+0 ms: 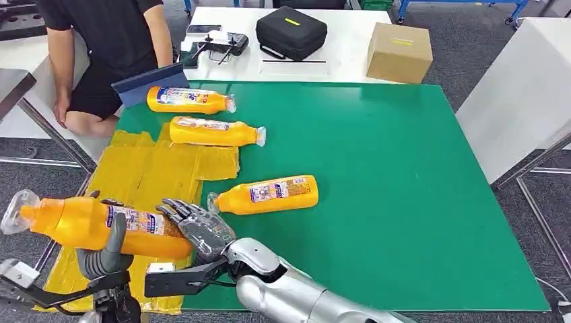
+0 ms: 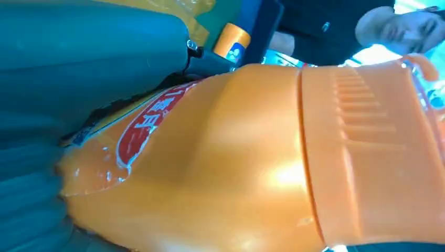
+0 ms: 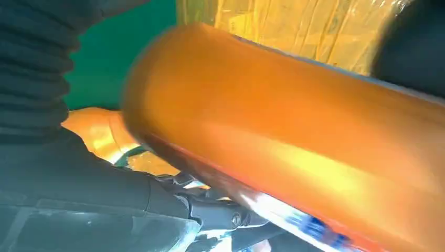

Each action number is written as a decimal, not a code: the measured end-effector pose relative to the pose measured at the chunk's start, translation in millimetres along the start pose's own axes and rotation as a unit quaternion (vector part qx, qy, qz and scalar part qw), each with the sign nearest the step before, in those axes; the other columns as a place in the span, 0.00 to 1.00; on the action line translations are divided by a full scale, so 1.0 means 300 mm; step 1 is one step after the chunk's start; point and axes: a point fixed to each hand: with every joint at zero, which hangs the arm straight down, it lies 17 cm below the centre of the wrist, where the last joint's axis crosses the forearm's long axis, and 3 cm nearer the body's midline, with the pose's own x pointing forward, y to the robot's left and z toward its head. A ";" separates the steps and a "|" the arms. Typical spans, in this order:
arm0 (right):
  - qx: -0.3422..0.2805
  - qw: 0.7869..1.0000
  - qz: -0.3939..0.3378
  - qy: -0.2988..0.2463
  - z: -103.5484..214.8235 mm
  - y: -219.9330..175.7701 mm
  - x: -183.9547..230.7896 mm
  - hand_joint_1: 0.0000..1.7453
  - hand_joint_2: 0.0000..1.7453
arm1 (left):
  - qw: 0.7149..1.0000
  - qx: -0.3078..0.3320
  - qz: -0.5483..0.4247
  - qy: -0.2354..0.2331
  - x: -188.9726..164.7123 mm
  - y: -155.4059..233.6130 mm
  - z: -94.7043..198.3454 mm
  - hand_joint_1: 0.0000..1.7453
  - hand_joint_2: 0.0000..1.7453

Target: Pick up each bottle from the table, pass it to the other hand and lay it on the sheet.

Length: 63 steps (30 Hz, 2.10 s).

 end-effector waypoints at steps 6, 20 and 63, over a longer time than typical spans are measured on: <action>-0.009 1.000 -0.005 0.005 0.010 -0.021 -0.029 0.00 0.00 | 1.000 -0.004 0.001 -0.007 0.010 -0.009 -0.017 1.00 1.00; -0.025 0.999 -0.003 0.020 0.034 -0.051 -0.092 0.00 0.00 | 1.000 -0.011 0.004 -0.013 0.021 -0.023 -0.031 1.00 1.00; -0.378 0.883 0.212 0.179 0.914 -0.931 -0.400 0.00 0.00 | 0.947 -0.014 -0.306 -0.100 0.174 0.061 -0.259 1.00 1.00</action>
